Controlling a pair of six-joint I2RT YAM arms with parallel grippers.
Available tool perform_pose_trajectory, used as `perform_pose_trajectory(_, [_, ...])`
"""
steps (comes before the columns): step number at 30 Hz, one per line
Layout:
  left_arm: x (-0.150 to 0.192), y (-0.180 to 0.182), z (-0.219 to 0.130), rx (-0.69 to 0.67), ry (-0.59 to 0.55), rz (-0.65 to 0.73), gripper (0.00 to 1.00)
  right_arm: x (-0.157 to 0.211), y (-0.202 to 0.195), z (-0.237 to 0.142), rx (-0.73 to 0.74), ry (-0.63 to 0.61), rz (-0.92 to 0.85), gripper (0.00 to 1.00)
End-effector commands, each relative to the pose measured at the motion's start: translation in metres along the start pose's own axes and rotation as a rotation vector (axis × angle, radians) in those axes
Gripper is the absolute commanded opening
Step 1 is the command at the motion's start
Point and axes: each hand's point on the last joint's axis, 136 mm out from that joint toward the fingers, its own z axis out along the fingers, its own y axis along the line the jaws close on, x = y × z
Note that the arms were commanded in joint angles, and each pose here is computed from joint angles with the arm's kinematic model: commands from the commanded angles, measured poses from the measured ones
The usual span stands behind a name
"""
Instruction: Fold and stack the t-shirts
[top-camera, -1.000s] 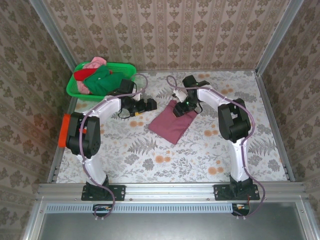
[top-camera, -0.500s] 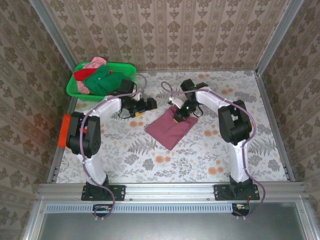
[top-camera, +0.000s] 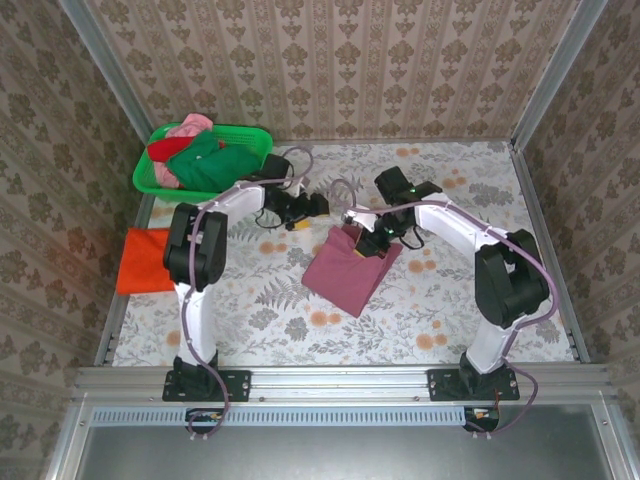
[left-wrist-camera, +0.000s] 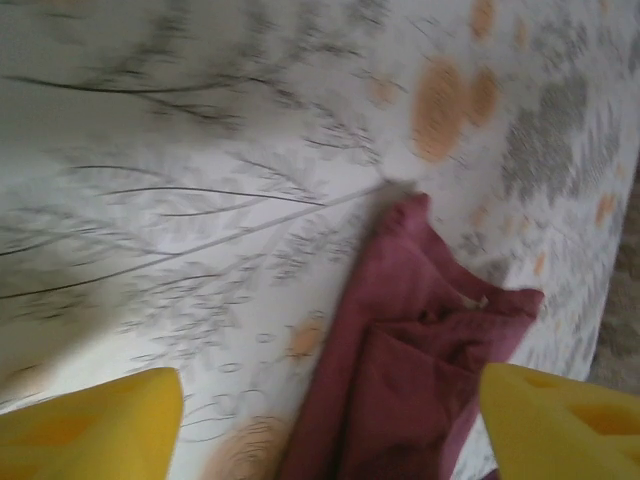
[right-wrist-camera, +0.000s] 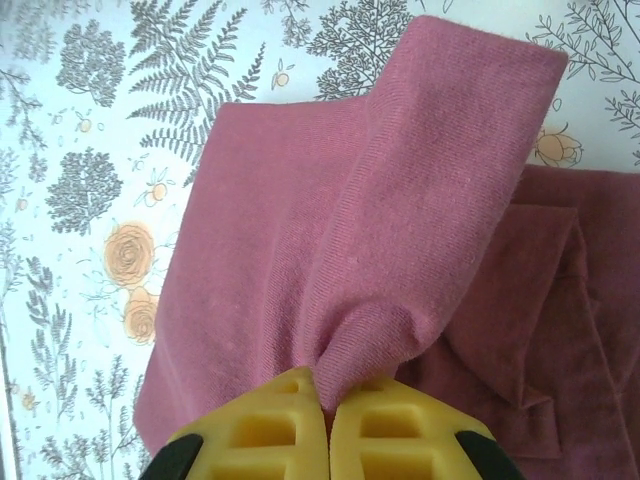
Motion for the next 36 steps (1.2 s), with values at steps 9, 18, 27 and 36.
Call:
perform_pose_trajectory(9, [0.072,-0.025,0.037,0.108,0.284,0.117,0.57,-0.013,0.013,-0.018,-0.056,-0.101,0.004,0.00])
perform_pose_trajectory(18, [0.100,0.007,0.047,0.030,0.357,0.071,0.03,-0.015,0.001,-0.029,-0.040,-0.149,0.055,0.00])
perform_pose_trajectory(27, [0.108,0.026,0.054,0.003,0.406,0.038,0.00,-0.023,-0.021,-0.049,0.018,-0.195,0.086,0.00])
perform_pose_trajectory(36, [0.110,0.032,0.057,-0.018,0.414,0.028,0.00,-0.032,-0.040,-0.057,0.045,-0.215,0.088,0.00])
